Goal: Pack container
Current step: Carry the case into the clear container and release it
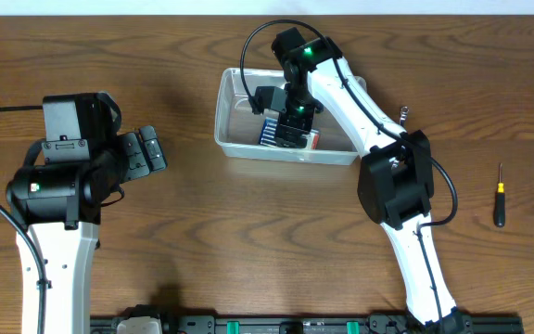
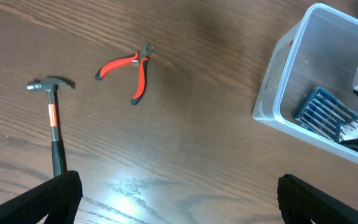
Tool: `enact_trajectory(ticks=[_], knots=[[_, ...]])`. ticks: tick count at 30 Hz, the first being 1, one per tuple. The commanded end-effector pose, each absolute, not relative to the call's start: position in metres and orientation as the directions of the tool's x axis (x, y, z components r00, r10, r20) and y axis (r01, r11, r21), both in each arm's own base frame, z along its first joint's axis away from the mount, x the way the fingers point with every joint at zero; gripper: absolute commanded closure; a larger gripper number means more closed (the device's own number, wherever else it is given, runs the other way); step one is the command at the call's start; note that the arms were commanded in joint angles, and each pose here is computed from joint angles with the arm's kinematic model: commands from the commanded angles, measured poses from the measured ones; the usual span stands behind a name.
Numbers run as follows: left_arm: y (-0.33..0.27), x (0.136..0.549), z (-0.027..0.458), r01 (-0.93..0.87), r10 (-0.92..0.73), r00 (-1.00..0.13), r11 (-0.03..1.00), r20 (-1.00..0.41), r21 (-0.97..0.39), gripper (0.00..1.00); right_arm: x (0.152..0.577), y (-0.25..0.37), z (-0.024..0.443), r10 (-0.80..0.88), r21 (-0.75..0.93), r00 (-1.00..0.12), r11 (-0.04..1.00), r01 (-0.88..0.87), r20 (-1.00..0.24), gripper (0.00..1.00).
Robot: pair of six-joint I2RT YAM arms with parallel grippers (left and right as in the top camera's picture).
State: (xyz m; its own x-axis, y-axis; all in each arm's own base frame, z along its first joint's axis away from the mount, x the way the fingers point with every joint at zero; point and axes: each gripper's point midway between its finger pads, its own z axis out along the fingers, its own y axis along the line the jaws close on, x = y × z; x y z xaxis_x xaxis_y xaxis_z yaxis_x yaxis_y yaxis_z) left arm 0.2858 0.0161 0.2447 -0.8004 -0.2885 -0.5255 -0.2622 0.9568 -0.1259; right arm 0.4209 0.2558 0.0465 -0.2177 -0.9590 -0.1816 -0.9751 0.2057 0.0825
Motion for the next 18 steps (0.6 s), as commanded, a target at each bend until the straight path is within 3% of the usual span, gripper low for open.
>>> enact_trajectory(ticks=[1,7,11,14,18], knots=[[0.019,0.285,0.254,-0.264,-0.285,-0.784,0.957,-0.552,-0.119,0.02,0.424,0.251,0.041,-0.959,0.084,-0.23,0.219,-0.972,-0.167,0.01],[0.019,0.285,0.254,-0.264,-0.285,-0.784,0.957,-0.551,-0.119,0.02,0.441,0.251,0.078,-0.93,-0.006,-0.308,0.316,-0.949,-0.202,0.01],[0.019,0.285,0.254,-0.264,-0.284,-0.784,0.957,-0.551,-0.119,0.02,0.458,0.249,0.165,-0.876,-0.153,-0.363,0.426,-0.892,-0.318,0.01],[0.019,0.285,0.254,-0.263,-0.284,-0.784,0.957,-0.552,-0.119,0.02,0.473,0.229,0.245,-0.743,-0.24,-0.474,0.626,-0.742,-0.472,0.01],[0.019,0.285,0.254,-0.263,-0.284,-0.784,0.957,-0.552,-0.119,0.02,0.486,0.157,0.322,-0.342,-0.135,-0.665,0.929,-0.343,-0.664,0.01]])
